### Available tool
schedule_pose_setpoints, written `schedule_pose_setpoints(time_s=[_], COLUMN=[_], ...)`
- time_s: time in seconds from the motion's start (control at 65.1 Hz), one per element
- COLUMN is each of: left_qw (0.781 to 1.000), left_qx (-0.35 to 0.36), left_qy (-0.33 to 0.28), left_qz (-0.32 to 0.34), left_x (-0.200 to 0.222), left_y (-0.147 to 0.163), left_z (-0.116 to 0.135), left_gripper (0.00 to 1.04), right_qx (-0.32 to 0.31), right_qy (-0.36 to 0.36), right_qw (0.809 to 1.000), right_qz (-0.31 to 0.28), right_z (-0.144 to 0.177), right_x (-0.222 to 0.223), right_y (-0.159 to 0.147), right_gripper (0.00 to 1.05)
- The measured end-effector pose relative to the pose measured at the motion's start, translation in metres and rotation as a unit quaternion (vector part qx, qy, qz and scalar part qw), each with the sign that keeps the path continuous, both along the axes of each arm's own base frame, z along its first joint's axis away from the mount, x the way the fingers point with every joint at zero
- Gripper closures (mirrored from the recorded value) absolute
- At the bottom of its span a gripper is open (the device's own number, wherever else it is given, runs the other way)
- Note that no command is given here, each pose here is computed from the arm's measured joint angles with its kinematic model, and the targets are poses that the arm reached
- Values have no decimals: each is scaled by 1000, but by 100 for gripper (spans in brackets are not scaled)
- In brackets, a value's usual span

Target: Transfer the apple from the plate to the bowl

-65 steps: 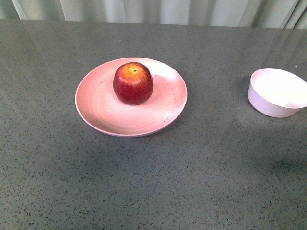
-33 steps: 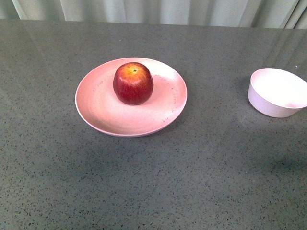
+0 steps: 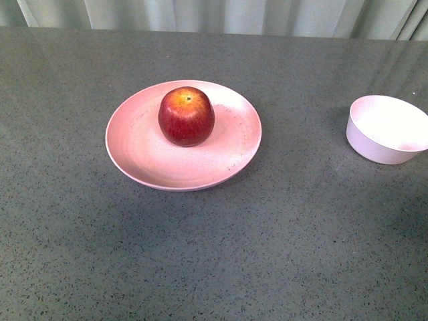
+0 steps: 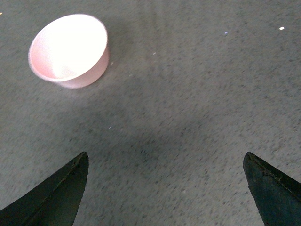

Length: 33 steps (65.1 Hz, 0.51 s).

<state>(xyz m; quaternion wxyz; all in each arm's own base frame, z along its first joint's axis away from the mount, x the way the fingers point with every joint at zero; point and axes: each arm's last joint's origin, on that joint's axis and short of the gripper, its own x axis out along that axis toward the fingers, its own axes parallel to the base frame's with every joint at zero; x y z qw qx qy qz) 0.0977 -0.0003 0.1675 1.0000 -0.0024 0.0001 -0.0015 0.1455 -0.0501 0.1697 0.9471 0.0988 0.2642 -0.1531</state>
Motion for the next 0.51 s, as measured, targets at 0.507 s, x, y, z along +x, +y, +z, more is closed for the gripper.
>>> schedule_pose_setpoints(time_s=[0.507], left_qw=[1000], left_qx=[0], left_qy=[0], left_qz=[0], left_x=[0], left_y=[0], left_z=[0], left_gripper=[9], right_qx=[-14], right_qy=[44], right_qw=[991], right_qz=[127], right_z=[-31], right_x=[124], right_y=[-37], right_gripper=[9])
